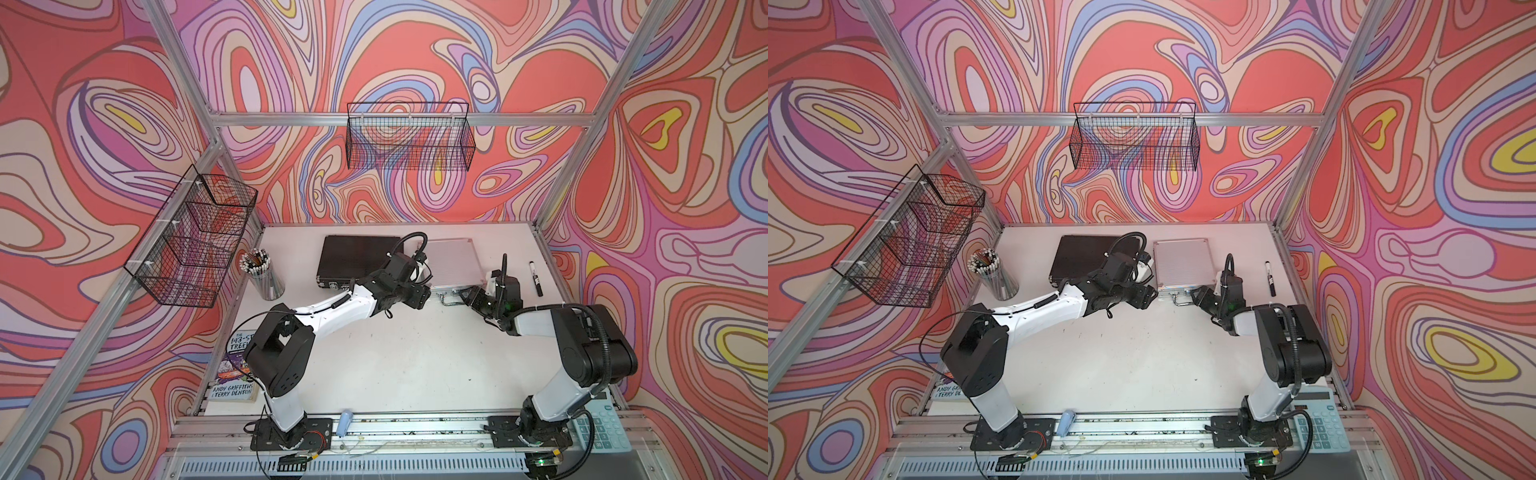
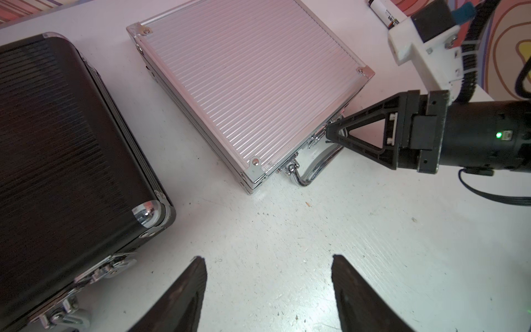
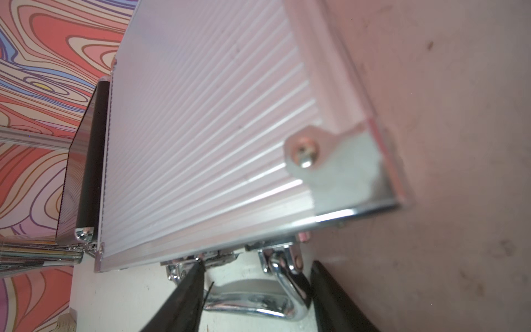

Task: Open the poker set cases
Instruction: Adjust the fastener in the poker set case.

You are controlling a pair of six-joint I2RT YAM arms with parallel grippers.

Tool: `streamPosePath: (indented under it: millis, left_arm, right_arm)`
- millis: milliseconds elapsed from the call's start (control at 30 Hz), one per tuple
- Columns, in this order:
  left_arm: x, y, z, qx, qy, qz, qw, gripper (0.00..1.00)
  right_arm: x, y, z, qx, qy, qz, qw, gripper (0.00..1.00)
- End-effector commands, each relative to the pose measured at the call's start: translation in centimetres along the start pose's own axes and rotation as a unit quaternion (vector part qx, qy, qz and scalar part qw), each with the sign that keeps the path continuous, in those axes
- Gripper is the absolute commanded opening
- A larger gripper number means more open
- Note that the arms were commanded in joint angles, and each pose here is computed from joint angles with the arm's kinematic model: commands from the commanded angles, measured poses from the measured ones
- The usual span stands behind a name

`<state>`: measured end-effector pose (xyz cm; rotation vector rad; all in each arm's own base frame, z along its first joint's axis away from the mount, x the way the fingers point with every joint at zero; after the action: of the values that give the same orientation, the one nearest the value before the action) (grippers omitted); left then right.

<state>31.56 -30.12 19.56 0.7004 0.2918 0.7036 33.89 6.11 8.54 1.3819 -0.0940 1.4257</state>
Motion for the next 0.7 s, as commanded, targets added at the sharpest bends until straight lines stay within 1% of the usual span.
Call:
streamPosePath:
  millis: [0, 100, 267, 333, 433, 500, 600, 667]
  left_arm:
    - [-1.6, -1.3, 0.6, 0.005, -0.041, -0.012, 0.999, 0.7]
    - [-2.8, -2.7, 1.0, 0.017, -0.079, -0.014, 0.997, 0.7]
    - [-3.7, -5.0, 1.5, 0.012, -0.1, -0.038, 0.994, 0.7]
    - [-4.1, -5.8, 1.6, 0.02, -0.112, -0.043, 0.993, 0.7]
    - [-4.9, -6.8, 1.4, 0.028, -0.122, -0.056, 0.991, 0.7]
    - [-5.2, -7.3, 1.0, 0.032, -0.124, -0.064, 0.99, 0.7]
    - [-5.3, -7.9, 0.5, 0.039, -0.125, -0.068, 0.989, 0.69]
    - [-5.3, -8.2, 0.2, 0.042, -0.13, -0.071, 0.988, 0.69]
  right_arm:
    - [-0.3, -0.4, -0.5, 0.009, -0.021, -0.002, 1.0, 0.53]
    - [-0.1, -0.3, -0.5, 0.009, -0.026, 0.003, 1.0, 0.44]
    - [0.1, 0.0, -0.4, 0.002, -0.035, 0.01, 0.999, 0.3]
    - [0.1, 0.1, -0.4, -0.001, -0.04, 0.012, 0.999, 0.24]
    - [0.4, 0.3, -0.4, -0.006, -0.045, 0.025, 0.999, 0.21]
    - [0.7, 0.4, -0.3, -0.007, -0.046, 0.033, 0.998, 0.2]
    - [1.0, 0.3, -0.1, -0.007, -0.046, 0.039, 0.998, 0.16]
    - [1.1, 0.3, 0.0, -0.006, -0.046, 0.04, 0.998, 0.15]
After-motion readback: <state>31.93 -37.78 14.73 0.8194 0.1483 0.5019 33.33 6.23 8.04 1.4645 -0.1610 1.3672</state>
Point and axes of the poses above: each gripper's point midway between its finger pads, its own y axis back along the fingers, its own x axis along the line the jaws close on, z = x × y, the point moved 8 cm from there along y, back along the fingers, and after that the axes turned 13 degrees about -y, right-handed, at the moved point
